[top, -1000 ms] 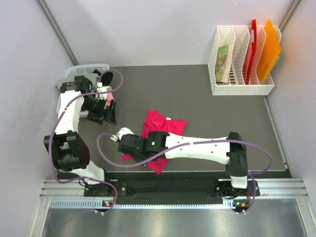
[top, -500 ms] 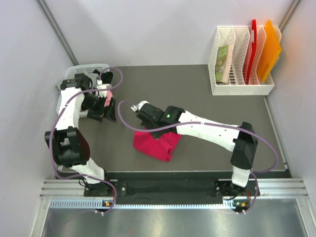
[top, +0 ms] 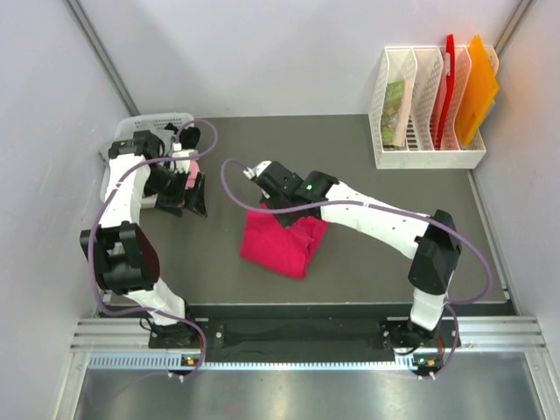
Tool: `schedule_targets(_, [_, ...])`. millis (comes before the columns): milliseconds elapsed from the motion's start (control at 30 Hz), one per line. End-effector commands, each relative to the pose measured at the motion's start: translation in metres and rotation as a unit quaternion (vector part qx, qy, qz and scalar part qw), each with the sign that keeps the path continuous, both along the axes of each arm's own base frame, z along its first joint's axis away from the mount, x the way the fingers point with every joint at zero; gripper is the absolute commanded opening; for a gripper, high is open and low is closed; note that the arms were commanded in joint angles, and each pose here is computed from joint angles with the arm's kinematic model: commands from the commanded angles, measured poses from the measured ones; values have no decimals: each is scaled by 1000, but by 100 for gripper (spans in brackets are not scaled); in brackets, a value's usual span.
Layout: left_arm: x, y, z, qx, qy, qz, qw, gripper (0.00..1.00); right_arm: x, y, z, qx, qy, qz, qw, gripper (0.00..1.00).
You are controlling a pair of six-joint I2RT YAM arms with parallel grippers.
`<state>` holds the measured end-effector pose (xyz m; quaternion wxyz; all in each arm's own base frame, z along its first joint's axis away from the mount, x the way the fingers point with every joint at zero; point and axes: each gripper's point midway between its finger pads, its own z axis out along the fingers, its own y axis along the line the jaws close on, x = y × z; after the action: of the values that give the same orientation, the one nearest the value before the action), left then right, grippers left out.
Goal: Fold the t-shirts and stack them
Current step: Fold the long partially folded tshirt into a neat square
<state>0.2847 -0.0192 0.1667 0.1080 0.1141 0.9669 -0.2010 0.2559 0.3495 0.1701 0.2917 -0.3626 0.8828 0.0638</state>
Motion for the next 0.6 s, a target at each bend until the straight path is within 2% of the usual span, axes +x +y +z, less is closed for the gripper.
schedule_targets(0, [-7,-3,4,-13,15,5,1000,99,28,8,22,36,-37,-3,999,0])
schedule_targets(567, [-19,-6,-1,-15,24,-1,1000,99,74,-13,-36,15,-5,-45,999,0])
